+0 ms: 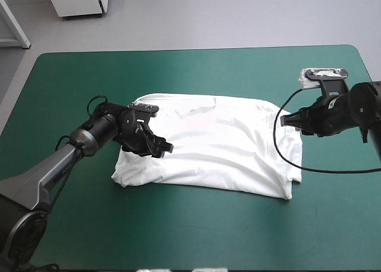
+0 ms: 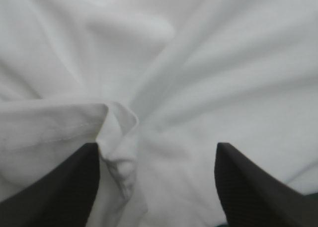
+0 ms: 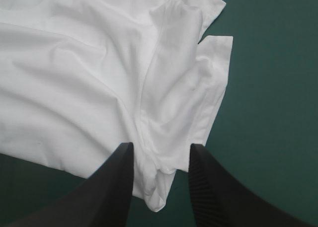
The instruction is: Fold the cloth
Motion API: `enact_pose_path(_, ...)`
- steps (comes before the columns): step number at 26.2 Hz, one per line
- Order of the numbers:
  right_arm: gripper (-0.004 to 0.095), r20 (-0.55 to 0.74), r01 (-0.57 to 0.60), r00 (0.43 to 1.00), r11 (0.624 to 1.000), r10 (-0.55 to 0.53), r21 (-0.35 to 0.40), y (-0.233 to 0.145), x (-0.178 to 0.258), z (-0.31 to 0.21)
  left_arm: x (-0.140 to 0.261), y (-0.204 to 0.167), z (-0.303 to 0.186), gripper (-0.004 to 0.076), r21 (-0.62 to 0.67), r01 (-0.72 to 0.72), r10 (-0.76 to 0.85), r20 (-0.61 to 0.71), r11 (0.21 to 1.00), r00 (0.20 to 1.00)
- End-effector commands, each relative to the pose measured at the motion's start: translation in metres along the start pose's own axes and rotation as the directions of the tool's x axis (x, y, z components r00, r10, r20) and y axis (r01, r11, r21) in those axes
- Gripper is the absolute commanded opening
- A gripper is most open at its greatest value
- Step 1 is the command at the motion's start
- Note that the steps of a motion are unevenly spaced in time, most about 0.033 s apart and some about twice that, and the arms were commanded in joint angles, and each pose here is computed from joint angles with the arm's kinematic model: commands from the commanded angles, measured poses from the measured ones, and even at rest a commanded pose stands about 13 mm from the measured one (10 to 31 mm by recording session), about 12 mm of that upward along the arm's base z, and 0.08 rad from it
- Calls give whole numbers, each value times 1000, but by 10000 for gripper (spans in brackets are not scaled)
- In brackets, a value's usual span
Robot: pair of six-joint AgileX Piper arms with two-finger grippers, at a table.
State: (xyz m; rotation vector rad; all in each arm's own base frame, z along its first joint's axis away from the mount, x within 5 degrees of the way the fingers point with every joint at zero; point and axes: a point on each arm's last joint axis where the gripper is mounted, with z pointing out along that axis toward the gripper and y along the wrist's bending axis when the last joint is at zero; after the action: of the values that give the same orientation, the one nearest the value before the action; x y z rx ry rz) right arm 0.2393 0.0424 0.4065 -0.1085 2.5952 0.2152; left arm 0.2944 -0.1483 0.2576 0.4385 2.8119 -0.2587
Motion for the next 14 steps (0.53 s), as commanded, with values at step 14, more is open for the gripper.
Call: enact_pose_path(14,412,-115,-96,988,992,106,86,-49,-23,51,13,95,-49,493,-257,203,-221,-44,945,974)
